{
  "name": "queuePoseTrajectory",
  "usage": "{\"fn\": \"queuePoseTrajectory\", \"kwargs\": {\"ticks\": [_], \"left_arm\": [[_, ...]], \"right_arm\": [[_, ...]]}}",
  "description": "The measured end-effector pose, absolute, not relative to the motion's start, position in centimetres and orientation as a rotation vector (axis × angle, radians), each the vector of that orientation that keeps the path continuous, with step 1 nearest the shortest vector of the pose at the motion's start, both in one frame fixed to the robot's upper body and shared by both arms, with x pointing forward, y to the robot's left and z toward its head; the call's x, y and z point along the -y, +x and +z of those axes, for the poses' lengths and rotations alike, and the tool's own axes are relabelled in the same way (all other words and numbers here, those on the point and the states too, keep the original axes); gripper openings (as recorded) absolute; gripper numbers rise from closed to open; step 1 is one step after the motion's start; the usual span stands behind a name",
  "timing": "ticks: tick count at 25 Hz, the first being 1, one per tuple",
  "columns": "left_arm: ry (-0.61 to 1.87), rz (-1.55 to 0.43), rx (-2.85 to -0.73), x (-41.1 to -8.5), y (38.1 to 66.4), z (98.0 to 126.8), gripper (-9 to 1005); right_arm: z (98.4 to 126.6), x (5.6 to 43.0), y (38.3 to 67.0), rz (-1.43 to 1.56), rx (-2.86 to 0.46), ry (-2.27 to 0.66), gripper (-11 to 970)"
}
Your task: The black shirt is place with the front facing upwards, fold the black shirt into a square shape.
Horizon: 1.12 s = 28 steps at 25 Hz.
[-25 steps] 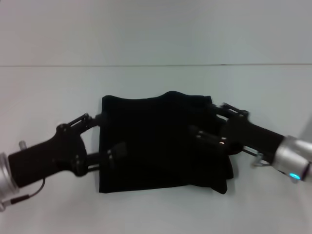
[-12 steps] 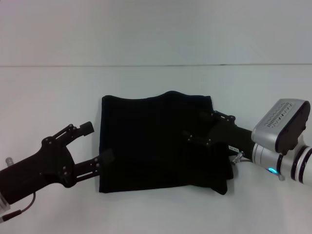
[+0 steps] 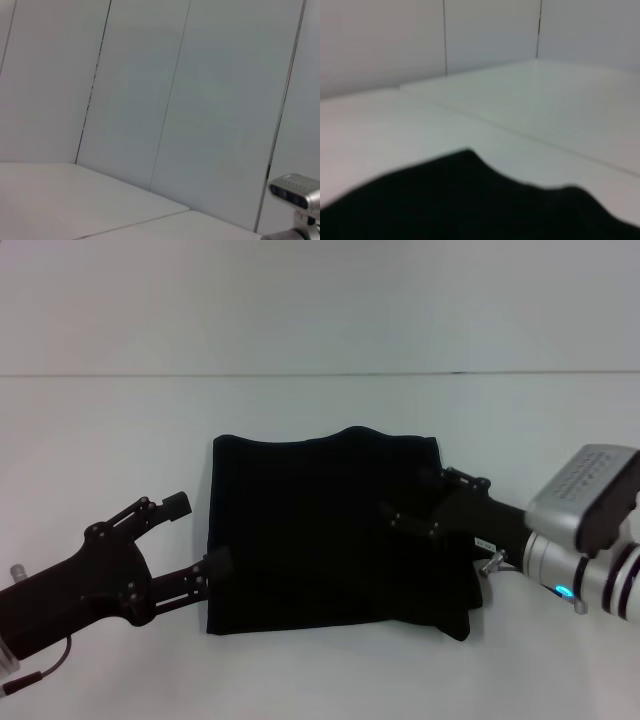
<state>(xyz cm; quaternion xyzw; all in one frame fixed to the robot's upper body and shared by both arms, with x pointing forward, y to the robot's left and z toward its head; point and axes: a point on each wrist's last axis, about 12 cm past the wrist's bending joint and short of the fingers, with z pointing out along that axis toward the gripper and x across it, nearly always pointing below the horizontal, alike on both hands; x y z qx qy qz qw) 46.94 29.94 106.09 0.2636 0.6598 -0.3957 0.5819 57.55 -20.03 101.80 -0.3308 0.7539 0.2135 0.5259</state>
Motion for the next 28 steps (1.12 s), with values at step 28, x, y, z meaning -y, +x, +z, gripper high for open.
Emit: {"fn": "queuePoseTrajectory", "kwargs": {"ticks": [28], "left_arm": [[0.874,-0.809,-1.741,-29.7,45.1,102.2,946]], "right_arm": [[98.9,28.1,45.1,0.594,-1.686,-0.65,794]]}}
